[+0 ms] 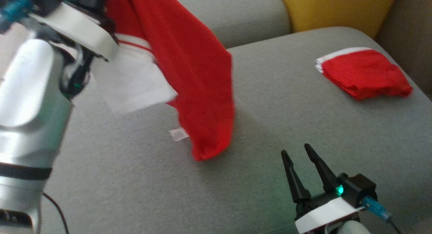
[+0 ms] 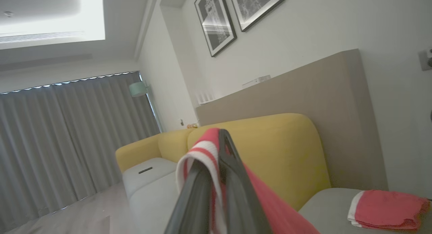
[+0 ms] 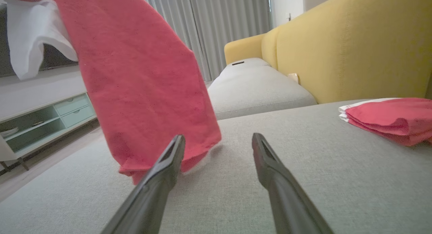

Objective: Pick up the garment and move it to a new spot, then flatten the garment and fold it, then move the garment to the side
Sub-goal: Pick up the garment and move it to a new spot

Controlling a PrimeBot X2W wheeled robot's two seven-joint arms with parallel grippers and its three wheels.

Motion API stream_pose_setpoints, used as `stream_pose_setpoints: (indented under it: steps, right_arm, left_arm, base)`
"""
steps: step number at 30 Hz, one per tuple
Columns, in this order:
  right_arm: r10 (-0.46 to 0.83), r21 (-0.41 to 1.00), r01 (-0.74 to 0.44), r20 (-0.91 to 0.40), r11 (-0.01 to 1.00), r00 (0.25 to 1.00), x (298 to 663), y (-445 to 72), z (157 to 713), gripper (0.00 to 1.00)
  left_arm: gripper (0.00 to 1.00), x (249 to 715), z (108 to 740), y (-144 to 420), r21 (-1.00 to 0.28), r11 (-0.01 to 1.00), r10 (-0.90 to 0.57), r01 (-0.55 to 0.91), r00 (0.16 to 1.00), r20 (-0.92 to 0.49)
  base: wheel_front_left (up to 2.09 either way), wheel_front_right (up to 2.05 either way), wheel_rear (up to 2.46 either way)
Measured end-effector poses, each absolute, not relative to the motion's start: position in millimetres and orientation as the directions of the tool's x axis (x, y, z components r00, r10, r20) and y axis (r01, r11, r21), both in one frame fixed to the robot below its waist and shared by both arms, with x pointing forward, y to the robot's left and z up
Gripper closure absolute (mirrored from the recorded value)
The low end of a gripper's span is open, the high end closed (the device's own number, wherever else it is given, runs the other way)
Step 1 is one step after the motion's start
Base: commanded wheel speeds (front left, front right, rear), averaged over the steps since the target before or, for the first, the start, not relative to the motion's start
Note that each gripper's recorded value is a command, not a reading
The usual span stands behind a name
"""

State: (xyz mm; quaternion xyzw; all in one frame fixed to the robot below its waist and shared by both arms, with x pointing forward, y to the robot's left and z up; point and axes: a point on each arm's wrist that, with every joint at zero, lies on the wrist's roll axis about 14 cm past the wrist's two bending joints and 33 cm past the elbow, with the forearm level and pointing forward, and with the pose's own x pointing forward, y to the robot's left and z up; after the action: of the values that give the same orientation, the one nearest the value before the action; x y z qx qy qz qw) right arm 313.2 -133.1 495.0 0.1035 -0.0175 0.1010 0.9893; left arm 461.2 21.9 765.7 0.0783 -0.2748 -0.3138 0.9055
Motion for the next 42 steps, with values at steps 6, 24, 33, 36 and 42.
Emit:
stream_pose_setpoints:
  steps: [6,24,33,36,42]
  right_arm:
    - [0.166,0.199,-0.173,0.05,0.965,0.985,314,-142,495,0.0]
    - [0.122,0.198,-0.125,0.027,0.972,0.992,322,-152,492,0.0]
    - [0.151,0.22,-0.151,0.015,0.964,0.988,314,-144,483,0.0]
    - [0.161,0.221,-0.161,0.016,0.962,0.987,312,-142,482,0.0]
    - [0.193,0.205,-0.194,0.027,0.959,0.981,310,-134,484,0.0]
  left_arm:
    - [1.0,460,682,-35,0.218,0.702,-0.71,0.678,0.638,0.3]
    - [0.0,417,497,-89,-0.046,0.654,-0.757,0.755,0.653,-0.035]
    - [0.0,376,518,-27,-0.057,0.816,-0.57,0.575,0.818,0.081]
    - [0.0,362,516,13,-0.072,0.882,-0.459,0.465,0.884,0.086]
    - [0.0,329,507,97,-0.081,0.974,-0.204,0.21,0.976,0.078]
  base:
    - [0.0,0.0,0.0]
    - [0.0,0.0,0.0]
    - [0.0,0.0,0.0]
    - [0.0,0.0,0.0]
    - [0.0,0.0,0.0]
